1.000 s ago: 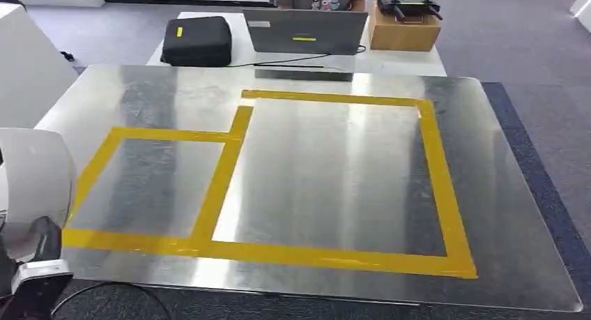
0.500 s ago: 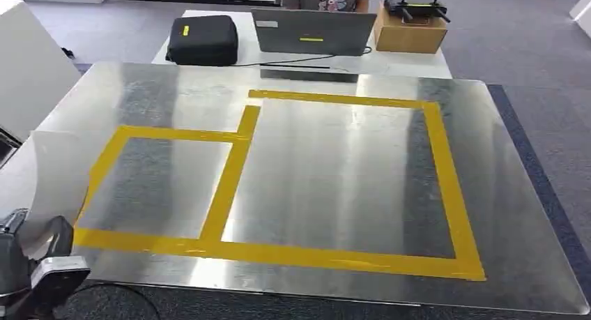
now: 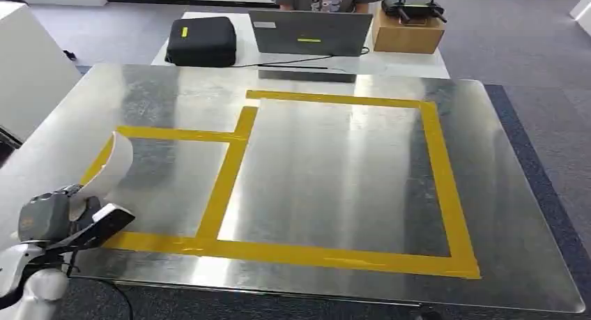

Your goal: Take the parts from the cabinet and place them on the table.

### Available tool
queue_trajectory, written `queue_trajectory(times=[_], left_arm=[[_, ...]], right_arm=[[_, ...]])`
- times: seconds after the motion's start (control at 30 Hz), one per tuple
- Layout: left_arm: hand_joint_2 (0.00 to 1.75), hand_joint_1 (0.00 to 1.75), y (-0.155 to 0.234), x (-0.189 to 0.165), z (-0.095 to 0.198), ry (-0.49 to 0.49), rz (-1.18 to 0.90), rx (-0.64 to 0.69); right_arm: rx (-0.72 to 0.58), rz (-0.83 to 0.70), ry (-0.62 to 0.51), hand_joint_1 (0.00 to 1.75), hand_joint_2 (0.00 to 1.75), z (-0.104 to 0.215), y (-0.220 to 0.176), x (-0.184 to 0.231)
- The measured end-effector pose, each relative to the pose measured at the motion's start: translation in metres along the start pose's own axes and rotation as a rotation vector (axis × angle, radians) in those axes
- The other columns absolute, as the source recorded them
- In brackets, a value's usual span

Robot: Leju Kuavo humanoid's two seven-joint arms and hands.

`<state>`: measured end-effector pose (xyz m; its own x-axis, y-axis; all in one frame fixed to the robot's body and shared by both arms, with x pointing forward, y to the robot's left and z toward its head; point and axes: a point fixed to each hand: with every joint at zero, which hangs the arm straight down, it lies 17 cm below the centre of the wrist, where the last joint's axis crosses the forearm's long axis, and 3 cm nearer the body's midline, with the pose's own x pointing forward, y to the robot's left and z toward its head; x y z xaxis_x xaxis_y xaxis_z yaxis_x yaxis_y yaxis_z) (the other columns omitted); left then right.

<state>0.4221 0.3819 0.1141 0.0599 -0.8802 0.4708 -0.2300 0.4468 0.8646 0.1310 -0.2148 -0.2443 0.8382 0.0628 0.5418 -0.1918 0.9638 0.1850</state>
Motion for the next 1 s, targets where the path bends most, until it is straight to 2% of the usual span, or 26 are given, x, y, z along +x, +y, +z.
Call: queue_trajectory(times=[0.2, 0.53, 0.7, 1.0], left_arm=[[1.75, 1.75, -0.021, -0.002, -0.027, 0.008, -0.079, -0.065], [1.75, 1.75, -0.038, 0.015, -0.046, -0.022, -0.162, -0.113], [1.75, 1.75, -0.047, 0.034, -0.05, -0.059, -0.175, -0.126], [1.75, 1.75, -0.052, 0.041, -0.05, -0.07, -0.173, -0.134]], right_arm=[[0.0, 0.006, 0.005, 0.0, 1.75, -0.003, -0.001, 0.005], [-0.003, 0.006, 0.023, 0.0, 1.75, -0.004, -0.002, 0.005], [-0.004, 0.007, 0.021, 0.0, 1.75, -0.005, -0.003, 0.007], [-0.005, 0.007, 0.02, 0.0, 1.75, -0.005, -0.003, 0.007]])
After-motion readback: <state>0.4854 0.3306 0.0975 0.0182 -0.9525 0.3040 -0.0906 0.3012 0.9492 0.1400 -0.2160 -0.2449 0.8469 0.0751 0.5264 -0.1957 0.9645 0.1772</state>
